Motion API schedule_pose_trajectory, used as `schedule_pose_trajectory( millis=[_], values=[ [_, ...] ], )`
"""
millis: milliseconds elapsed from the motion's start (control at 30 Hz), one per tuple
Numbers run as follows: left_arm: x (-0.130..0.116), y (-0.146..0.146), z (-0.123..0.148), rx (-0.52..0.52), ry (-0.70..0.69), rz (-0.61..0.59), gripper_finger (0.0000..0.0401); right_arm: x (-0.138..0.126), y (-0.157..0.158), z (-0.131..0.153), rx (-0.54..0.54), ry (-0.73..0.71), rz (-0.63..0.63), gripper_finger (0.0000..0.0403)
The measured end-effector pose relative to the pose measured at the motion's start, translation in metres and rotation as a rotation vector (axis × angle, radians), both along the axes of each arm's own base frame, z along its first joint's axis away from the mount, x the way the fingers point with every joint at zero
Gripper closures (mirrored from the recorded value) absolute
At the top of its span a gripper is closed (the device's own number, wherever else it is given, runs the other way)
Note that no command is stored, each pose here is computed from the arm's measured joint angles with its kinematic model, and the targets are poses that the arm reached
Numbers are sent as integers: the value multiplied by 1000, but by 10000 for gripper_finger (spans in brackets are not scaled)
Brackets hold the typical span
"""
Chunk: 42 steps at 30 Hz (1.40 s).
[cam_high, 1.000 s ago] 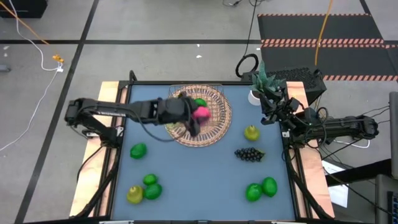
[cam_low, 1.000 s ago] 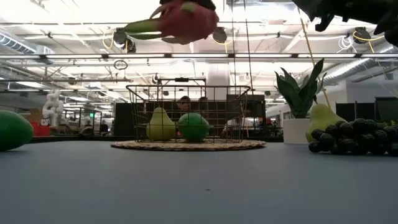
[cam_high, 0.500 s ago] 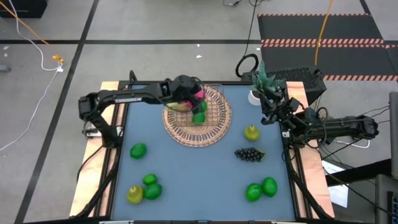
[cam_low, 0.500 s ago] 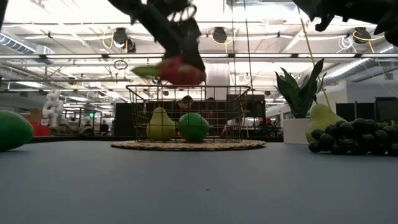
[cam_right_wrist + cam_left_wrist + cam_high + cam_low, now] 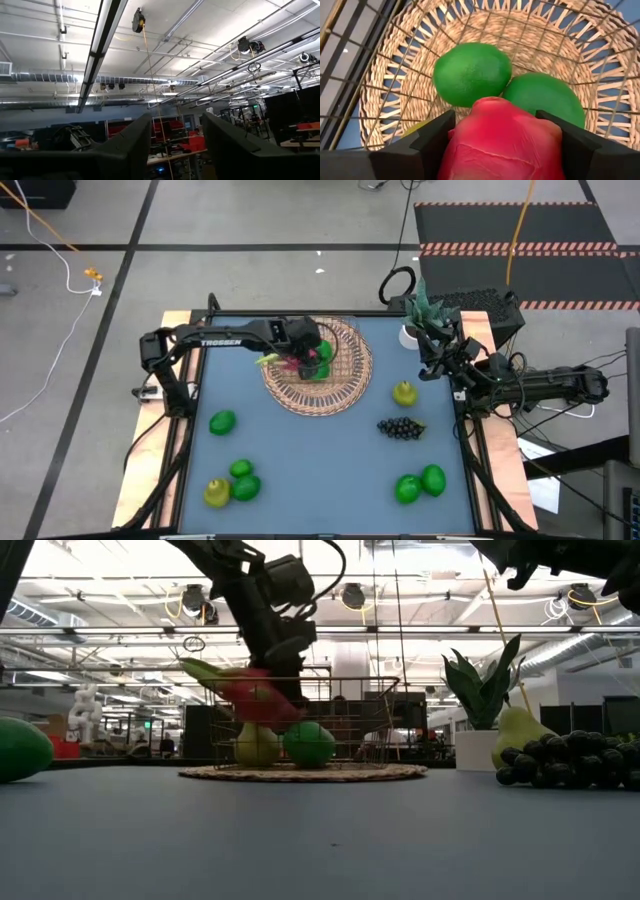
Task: Build produce basket
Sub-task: Put the red dragon fruit into the gold wire basket, then put the green lime into the gold wire basket
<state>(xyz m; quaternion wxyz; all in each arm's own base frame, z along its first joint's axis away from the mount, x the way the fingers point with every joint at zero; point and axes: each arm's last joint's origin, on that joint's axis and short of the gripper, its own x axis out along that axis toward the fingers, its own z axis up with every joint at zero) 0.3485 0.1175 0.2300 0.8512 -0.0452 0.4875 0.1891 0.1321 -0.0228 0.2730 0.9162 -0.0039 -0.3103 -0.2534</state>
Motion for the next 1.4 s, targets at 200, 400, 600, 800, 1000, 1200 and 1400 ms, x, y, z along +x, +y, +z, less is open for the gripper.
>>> schedule_pose_trajectory(
  millis=[200,400,600,800,1000,1200,1400],
  values=[
    [0,-2,0,14,7,-20,85,0,0,0,7,-7,6,232],
    [4,0,2,28,-46,8,32,0,0,0,7,-7,5,232],
    [13,-1,10,34,-167,42,8,-1,0,1,8,-12,1,232],
    [6,-19,42,133,-248,16,7,-1,0,1,9,-16,0,232],
    [-15,-43,85,226,-340,-4,6,-1,0,1,23,-26,12,232],
    [-40,-74,124,221,-478,-63,6,-1,0,1,22,-29,12,232],
    [-62,-114,126,133,-380,-146,6,-5,0,5,28,-96,27,232]
  ],
)
